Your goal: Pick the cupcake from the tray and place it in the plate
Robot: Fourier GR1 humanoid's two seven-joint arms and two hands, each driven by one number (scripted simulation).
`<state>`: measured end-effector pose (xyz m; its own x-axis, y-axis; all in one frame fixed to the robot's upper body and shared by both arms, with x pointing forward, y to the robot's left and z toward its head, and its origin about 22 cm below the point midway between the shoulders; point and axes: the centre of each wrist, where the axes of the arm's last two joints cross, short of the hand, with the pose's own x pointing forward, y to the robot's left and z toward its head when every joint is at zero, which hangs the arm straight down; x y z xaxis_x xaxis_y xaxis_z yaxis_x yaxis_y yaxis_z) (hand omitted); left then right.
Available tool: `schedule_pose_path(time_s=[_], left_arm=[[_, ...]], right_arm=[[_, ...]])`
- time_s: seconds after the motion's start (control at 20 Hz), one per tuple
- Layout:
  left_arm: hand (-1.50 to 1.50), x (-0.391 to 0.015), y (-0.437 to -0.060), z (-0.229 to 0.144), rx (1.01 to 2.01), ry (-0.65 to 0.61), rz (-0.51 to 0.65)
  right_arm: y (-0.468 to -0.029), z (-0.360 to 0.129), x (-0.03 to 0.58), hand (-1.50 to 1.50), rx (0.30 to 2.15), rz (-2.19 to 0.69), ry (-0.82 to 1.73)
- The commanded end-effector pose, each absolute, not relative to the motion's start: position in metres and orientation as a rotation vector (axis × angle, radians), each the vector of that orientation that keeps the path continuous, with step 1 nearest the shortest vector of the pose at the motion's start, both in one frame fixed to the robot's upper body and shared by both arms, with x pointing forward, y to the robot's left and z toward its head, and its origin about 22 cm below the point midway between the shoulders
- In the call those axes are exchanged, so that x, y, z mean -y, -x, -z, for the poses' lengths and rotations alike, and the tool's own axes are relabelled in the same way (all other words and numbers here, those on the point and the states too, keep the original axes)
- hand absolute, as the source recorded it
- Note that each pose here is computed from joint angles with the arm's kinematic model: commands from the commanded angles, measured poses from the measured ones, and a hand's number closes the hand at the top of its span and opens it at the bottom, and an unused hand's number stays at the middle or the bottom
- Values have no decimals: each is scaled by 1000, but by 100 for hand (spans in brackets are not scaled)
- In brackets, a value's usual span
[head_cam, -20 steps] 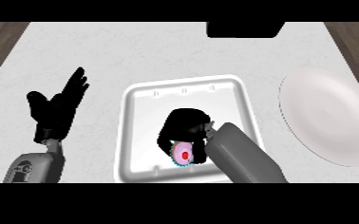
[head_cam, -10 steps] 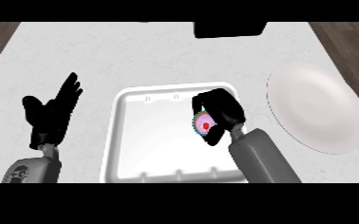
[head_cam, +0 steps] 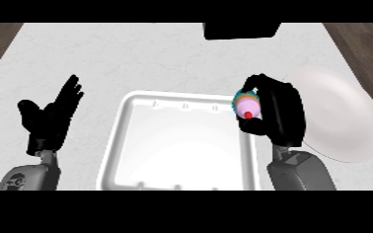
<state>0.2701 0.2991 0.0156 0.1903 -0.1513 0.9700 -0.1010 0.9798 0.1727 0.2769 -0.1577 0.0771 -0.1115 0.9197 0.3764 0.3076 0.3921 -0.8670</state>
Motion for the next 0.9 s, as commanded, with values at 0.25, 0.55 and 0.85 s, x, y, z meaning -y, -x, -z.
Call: schedule_pose_path(time_s=[0.25, 0.55, 0.85], left_arm=[[0, -287, -288, -26, 1409, -170, 66], [0, -290, -282, -24, 1382, -192, 82], [0, -283, -276, -35, 1415, -155, 91]], right_arm=[[-241, -119, 232, 150, 1551, -391, 1187], [-237, -116, 298, 150, 1481, -318, 1250], [-260, -69, 372, 150, 1403, -343, 1276]])
